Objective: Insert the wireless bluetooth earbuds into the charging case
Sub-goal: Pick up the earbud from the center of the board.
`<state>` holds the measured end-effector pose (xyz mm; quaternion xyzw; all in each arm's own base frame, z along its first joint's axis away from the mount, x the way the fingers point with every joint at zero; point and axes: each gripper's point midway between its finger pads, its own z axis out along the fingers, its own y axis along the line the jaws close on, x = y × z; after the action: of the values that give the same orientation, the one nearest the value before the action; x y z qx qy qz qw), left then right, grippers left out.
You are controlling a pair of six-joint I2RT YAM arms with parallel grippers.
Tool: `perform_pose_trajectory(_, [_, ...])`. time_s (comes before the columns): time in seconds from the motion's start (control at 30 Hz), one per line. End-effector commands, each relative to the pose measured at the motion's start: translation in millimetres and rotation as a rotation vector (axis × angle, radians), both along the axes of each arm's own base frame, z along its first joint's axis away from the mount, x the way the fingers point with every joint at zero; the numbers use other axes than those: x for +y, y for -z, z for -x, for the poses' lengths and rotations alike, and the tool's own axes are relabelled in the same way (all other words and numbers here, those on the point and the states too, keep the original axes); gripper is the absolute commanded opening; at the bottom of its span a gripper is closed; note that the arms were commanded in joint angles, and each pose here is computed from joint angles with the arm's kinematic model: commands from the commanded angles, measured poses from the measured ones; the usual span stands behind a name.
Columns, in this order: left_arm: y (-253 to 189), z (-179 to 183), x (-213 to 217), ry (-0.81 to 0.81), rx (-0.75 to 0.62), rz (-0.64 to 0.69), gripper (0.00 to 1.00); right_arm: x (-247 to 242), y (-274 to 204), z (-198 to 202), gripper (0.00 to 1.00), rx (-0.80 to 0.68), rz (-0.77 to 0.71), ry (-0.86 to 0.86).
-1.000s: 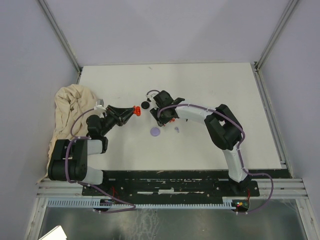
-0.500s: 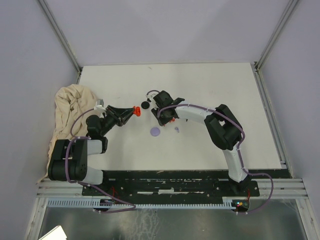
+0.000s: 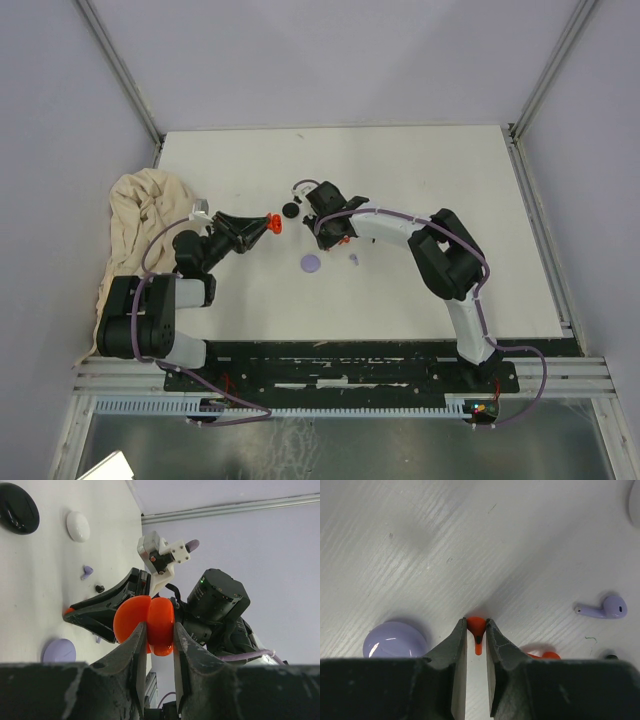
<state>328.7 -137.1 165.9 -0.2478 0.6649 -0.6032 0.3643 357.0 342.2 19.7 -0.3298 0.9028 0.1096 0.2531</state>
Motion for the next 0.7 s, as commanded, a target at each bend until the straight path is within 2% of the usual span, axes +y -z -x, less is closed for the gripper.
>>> perform_pose_trajectory(0.0, [-10.8, 3.8, -1.4, 0.024, -0.049, 0.014, 0.03, 3.0, -22.1, -16.0, 0.13, -0.104, -0.025, 0.029])
perform_pose_trajectory(0.27, [-13.0, 2.4, -3.8, 0.041, -0.049, 0.024, 0.03, 5.8, -63.9, -25.8, 0.10, -0.232, -0.119, 0.045])
perform_pose_trajectory(0.47, [-18.6, 1.7, -13.5, 0.079, -0.047, 0.037, 0.03, 8.4, -132.7, -29.5, 0.10, -0.465, -0.332, 0.032])
perform_pose_trajectory(0.67, [-25.7, -3.7, -30.0, 0.121, -0.047, 0.069, 0.03, 1.5, -209.3, -9.3, 0.12, -0.707, -0.593, -0.027])
